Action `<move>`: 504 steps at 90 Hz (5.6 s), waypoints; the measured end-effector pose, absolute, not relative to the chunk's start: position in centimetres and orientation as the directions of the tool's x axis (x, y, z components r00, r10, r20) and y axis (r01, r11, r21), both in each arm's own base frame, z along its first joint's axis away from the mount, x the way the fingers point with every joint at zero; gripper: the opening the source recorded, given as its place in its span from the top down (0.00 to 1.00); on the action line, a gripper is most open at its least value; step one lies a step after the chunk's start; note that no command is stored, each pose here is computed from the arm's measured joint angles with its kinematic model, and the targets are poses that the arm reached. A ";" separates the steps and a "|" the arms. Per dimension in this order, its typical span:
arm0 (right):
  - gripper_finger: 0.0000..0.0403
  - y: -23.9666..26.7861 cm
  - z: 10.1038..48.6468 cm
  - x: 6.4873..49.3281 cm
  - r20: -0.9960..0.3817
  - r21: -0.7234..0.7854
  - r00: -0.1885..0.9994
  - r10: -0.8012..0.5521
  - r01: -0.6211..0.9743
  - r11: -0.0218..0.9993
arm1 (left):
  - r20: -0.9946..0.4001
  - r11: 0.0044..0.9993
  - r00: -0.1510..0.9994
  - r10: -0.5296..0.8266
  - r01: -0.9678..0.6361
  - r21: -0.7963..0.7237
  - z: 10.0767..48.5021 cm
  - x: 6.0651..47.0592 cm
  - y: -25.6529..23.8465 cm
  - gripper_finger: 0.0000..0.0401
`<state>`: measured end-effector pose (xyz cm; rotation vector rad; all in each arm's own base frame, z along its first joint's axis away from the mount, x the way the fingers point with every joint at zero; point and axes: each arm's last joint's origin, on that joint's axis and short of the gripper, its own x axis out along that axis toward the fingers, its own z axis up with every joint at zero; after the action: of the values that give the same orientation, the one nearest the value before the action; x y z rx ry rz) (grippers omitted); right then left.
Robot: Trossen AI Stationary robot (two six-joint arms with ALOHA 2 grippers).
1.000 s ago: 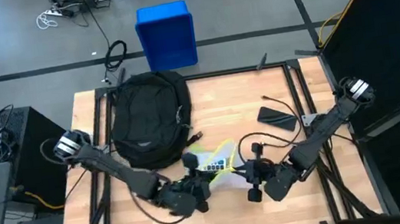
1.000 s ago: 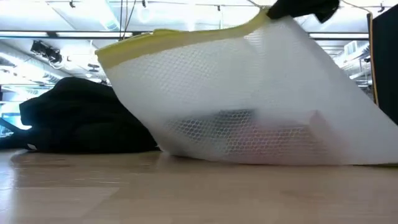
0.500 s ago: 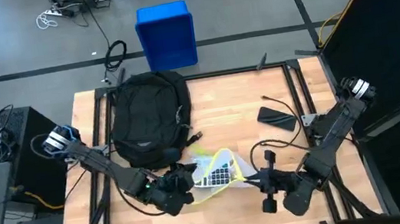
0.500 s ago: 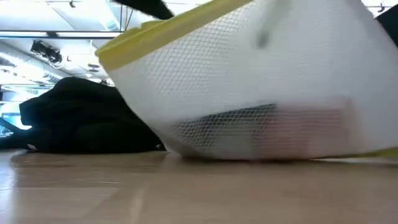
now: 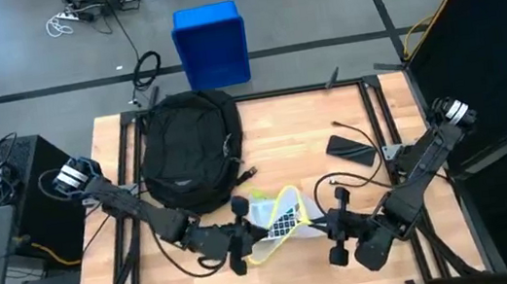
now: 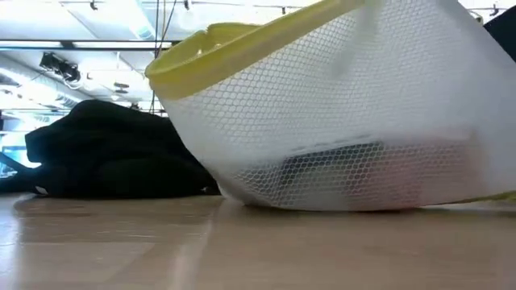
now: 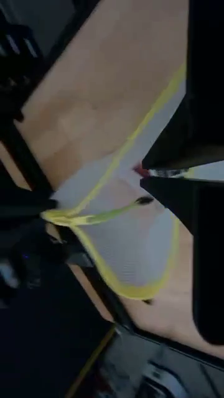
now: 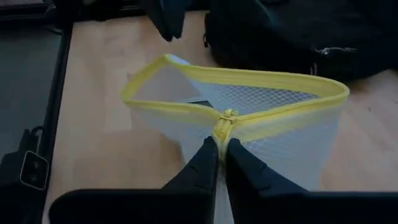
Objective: Unpack backpack
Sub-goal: Close the zip lock bag, then put the zip lock bag into the backpack
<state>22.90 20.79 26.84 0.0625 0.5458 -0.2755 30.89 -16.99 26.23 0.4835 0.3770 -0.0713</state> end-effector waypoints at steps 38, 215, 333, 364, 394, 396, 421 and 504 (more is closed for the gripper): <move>1.00 21.1 27.3 23.4 -0.488 -0.016 0.847 -0.213 0.235 0.972 | -0.386 0.858 0.922 -0.031 0.223 0.462 22.8 34.9 -14.1 0.59; 1.00 21.4 27.1 23.2 -0.549 0.082 0.827 -0.123 0.200 0.976 | -0.474 0.912 0.876 0.086 0.123 0.393 23.1 34.4 -11.8 1.00; 1.00 17.5 25.3 17.4 -0.859 -0.019 0.369 -0.354 0.668 0.744 | -0.526 0.781 0.586 0.616 -0.365 0.507 30.3 16.5 -8.6 1.00; 1.00 17.7 25.2 17.3 -0.884 -0.009 0.340 -0.320 0.673 0.740 | -0.558 0.825 0.617 0.555 -0.326 0.461 30.3 17.1 -9.1 0.99; 0.97 17.5 24.9 17.8 -0.822 0.008 0.426 -0.377 0.672 0.741 | -0.578 0.869 0.680 0.451 -0.186 0.459 29.8 19.3 -10.8 0.76; 0.97 17.4 24.7 17.9 -0.814 0.009 0.436 -0.383 0.668 0.744 | -0.579 0.866 0.679 0.452 -0.177 0.469 29.7 19.5 -10.9 0.74; 0.96 16.5 22.5 19.9 -0.719 0.024 0.557 -0.415 0.617 0.786 | -0.568 0.846 0.663 0.487 -0.195 0.496 29.5 20.0 -10.3 0.66; 0.98 6.2 21.3 30.2 -0.459 -0.066 0.868 -0.190 0.180 0.981 | -0.482 0.925 0.790 0.378 -0.335 0.177 25.7 15.6 -5.6 0.80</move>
<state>30.24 6.16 21.31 -0.0210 0.4822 -0.1937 15.63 -5.57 25.68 0.0833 0.5360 0.3846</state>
